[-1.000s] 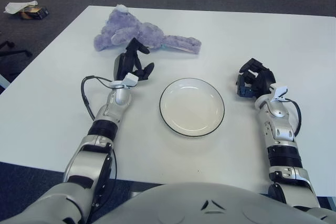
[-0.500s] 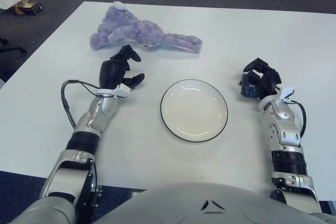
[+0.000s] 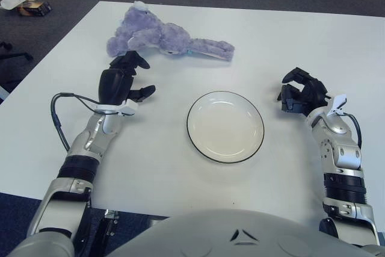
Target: Put the doll into the plate.
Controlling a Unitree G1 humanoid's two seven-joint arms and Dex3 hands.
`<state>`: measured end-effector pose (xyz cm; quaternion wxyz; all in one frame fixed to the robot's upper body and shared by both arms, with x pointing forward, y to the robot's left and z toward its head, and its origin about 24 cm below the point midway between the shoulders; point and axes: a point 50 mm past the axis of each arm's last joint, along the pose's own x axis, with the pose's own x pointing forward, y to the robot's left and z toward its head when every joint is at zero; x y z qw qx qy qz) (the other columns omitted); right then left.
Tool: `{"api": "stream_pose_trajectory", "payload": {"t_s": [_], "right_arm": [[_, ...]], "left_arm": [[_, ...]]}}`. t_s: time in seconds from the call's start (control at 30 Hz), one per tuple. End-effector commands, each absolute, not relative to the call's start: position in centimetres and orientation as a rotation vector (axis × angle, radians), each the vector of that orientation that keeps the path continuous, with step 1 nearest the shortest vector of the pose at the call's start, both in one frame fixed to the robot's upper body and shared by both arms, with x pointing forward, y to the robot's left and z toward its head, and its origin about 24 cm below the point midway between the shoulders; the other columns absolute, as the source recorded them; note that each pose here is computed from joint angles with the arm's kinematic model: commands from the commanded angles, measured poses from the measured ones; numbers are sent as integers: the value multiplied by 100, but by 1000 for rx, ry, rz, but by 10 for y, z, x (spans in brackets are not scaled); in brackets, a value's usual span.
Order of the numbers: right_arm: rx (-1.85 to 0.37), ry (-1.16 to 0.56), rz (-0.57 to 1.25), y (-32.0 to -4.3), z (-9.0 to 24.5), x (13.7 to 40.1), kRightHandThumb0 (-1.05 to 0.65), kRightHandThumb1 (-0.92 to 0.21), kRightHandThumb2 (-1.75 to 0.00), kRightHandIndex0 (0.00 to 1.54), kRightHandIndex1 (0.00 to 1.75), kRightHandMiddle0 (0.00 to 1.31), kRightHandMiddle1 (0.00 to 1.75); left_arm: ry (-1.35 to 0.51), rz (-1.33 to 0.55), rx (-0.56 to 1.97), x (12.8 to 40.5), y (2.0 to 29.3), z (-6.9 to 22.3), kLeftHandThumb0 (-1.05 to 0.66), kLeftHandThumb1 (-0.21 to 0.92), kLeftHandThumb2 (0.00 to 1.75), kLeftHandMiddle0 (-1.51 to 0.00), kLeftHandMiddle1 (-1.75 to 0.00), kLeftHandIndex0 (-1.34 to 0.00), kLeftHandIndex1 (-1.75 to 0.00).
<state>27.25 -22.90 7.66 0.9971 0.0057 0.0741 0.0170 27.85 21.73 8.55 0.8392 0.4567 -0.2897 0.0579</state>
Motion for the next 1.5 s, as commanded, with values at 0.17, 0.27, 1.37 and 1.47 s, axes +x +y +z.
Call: {"api": "stream_pose_trajectory", "payload": {"t_s": [0.17, 0.27, 1.37, 1.47], "right_arm": [[29, 131, 118, -231, 95, 284, -1, -12, -155, 77, 175, 53, 172], [41, 143, 143, -231, 97, 284, -1, -12, -155, 77, 175, 53, 173], [-31, 156, 238, -211, 117, 288, -1, -21, -146, 72, 174, 44, 175], [-37, 159, 249, -210, 119, 289, -1, -21, -146, 72, 173, 44, 175]], "left_arm": [[-615, 179, 1017, 273, 228, 90, -62, 57, 81, -14, -143, -4, -151], [-586, 196, 1025, 273, 231, 90, -67, 55, 83, -11, -138, -1, -143], [-372, 460, 1322, 308, 262, 102, -80, 51, 73, 0, -63, 0, -71], [-355, 483, 1343, 311, 261, 104, -81, 55, 70, 0, -52, 0, -58]]}}
